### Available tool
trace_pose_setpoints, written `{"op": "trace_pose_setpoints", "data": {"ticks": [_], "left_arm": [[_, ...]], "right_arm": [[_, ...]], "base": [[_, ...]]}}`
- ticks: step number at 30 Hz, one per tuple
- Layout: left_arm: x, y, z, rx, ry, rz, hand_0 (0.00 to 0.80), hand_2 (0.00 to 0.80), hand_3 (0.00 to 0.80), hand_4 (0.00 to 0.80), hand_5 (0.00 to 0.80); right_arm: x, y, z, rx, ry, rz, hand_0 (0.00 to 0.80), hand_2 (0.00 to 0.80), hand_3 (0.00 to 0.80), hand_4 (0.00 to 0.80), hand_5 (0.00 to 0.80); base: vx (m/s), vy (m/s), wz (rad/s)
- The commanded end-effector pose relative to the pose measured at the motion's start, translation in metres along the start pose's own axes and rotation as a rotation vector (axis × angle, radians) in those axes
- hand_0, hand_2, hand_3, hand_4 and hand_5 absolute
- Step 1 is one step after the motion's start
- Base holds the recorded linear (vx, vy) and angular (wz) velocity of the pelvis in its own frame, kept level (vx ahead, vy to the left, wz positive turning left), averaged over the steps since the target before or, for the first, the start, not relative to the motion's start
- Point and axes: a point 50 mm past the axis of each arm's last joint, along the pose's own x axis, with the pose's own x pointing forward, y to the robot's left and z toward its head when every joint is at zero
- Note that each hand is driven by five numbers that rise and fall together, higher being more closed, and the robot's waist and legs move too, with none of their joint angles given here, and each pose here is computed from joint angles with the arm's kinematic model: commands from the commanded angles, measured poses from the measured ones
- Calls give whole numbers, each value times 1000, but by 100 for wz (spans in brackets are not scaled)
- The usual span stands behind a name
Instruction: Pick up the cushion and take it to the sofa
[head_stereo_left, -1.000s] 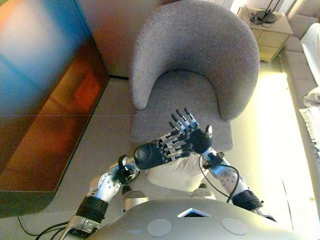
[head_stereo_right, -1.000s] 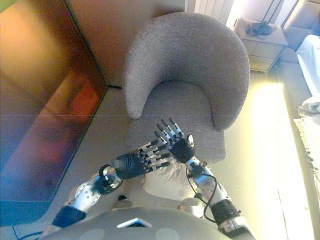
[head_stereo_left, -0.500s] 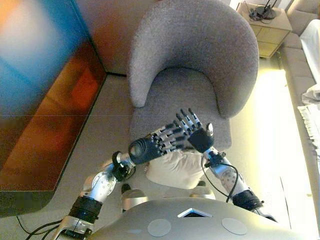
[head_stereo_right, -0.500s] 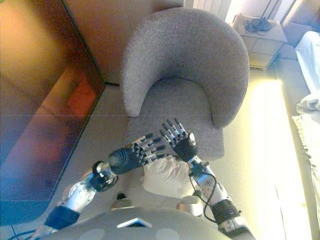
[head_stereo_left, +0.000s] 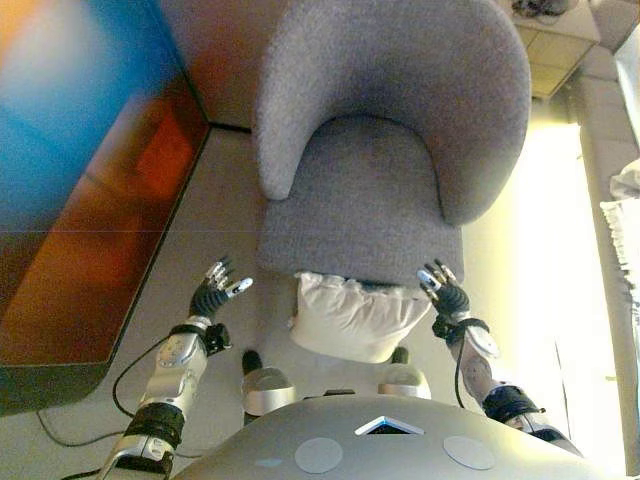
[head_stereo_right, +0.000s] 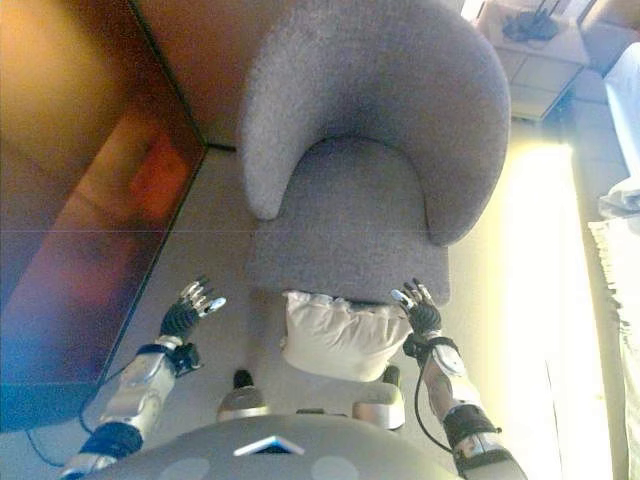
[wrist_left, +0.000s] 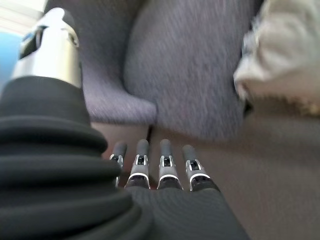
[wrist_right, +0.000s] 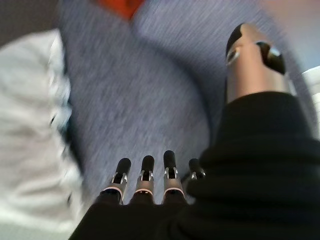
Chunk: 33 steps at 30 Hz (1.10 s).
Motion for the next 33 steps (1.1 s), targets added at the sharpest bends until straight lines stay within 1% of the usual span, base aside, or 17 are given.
{"op": "trace_pose_setpoints", "data": {"ticks": [1, 6, 9, 12, 16, 19, 22, 27, 30, 33], "left_arm": [[23, -15, 35, 13, -154, 48, 0, 0, 0, 0, 0], [27, -25, 34, -25, -165, 53, 0, 0, 0, 0, 0], [40, -32, 55, -24, -217, 14, 0, 0, 0, 0, 0], [54, -44, 87, -20, -285, -24, 0, 0, 0, 0, 0], [60, -49, 103, -14, -315, -56, 0, 0, 0, 0, 0], [62, -47, 112, -16, -336, -63, 0, 0, 0, 0, 0], [67, -47, 128, -34, -364, -67, 0, 0, 0, 0, 0], [76, -51, 160, -63, -419, -82, 0, 0, 0, 0, 0], [79, -49, 172, -103, -437, -94, 0, 0, 0, 0, 0], [81, -61, 187, -118, -473, -135, 0, 0, 0, 0, 0]], "right_arm": [[15, -1, 45, -47, -177, -82, 0, 0, 0, 0, 0], [22, -9, 50, -76, -158, -162, 0, 0, 0, 0, 0], [31, -14, 64, -53, -193, -222, 0, 0, 0, 0, 0], [45, -2, 95, -19, -254, -271, 0, 0, 0, 0, 0], [52, 8, 118, -30, -289, -295, 0, 0, 0, 0, 0], [54, 9, 127, -53, -293, -298, 0, 0, 0, 0, 0], [58, 14, 139, -90, -300, -294, 0, 0, 0, 0, 0], [65, 32, 173, -123, -328, -254, 0, 0, 0, 0, 0], [66, 41, 181, -134, -334, -221, 0, 0, 0, 0, 0], [65, 44, 185, -125, -378, -214, 0, 0, 0, 0, 0]], "base": [[-82, -36, 3], [-11, 83, -5], [-216, 201, 9], [-327, 87, 3], [-139, 91, -12], [-92, 19, -52], [-77, -169, -15], [-39, -276, -22], [12, -196, -10], [-34, -129, 27]]}}
